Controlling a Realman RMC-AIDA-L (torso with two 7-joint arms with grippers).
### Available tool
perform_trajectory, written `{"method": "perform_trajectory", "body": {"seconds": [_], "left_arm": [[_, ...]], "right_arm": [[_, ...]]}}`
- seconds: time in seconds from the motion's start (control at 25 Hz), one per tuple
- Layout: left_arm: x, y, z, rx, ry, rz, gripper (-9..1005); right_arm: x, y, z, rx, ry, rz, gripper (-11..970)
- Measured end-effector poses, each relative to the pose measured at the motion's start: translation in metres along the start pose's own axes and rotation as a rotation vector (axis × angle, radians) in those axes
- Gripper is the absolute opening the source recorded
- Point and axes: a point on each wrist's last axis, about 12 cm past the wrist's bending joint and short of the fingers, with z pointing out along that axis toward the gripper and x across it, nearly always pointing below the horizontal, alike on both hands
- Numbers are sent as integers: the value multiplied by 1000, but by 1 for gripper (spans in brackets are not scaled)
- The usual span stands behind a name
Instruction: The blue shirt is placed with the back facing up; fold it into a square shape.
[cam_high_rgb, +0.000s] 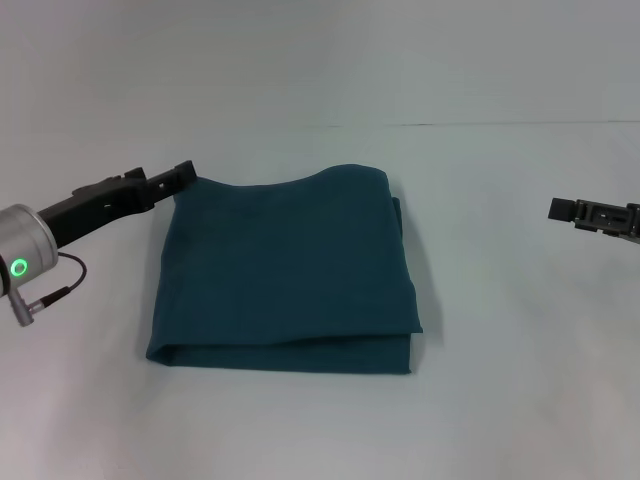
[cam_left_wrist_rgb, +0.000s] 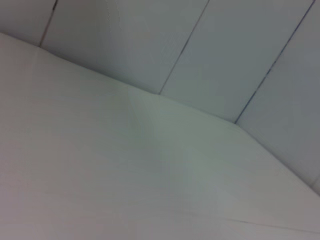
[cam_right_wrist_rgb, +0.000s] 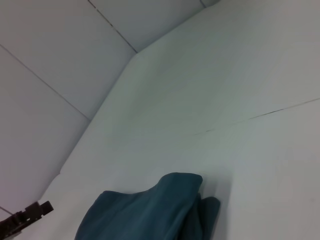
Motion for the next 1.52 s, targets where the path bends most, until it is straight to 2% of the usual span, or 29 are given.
{"method": "perform_trajectory", "body": {"seconds": [0.28, 0.4, 0.48, 0.52, 0.56, 0.68, 0.8, 1.08, 1.52], "left_arm": [[-9, -6, -14, 101, -29, 16, 907], [-10, -11, -26, 191, -38, 21, 906], [-8, -14, -37, 253, -53, 26, 906], [-8, -14, -37, 253, -53, 26, 906], [-5, -19, -52, 343, -82, 67, 906], [0, -24, -64, 424, -104, 125, 905], [11, -29, -74, 488, -111, 202, 905], [30, -33, -80, 532, -45, 260, 904], [34, -38, -77, 574, 0, 286, 904]], "right_arm": [[4, 4, 2, -35, 5, -53, 846], [9, 13, 3, -111, 11, -117, 846], [18, 27, 4, -227, -18, -214, 847], [18, 27, 4, -227, -18, -214, 847], [21, 31, 4, -262, -25, -251, 847], [33, 41, 6, -345, -16, -352, 847], [42, 46, 9, -391, 21, -407, 847], [49, 49, 15, -410, 105, -473, 847], [49, 48, 13, -406, 126, -484, 848]]}}
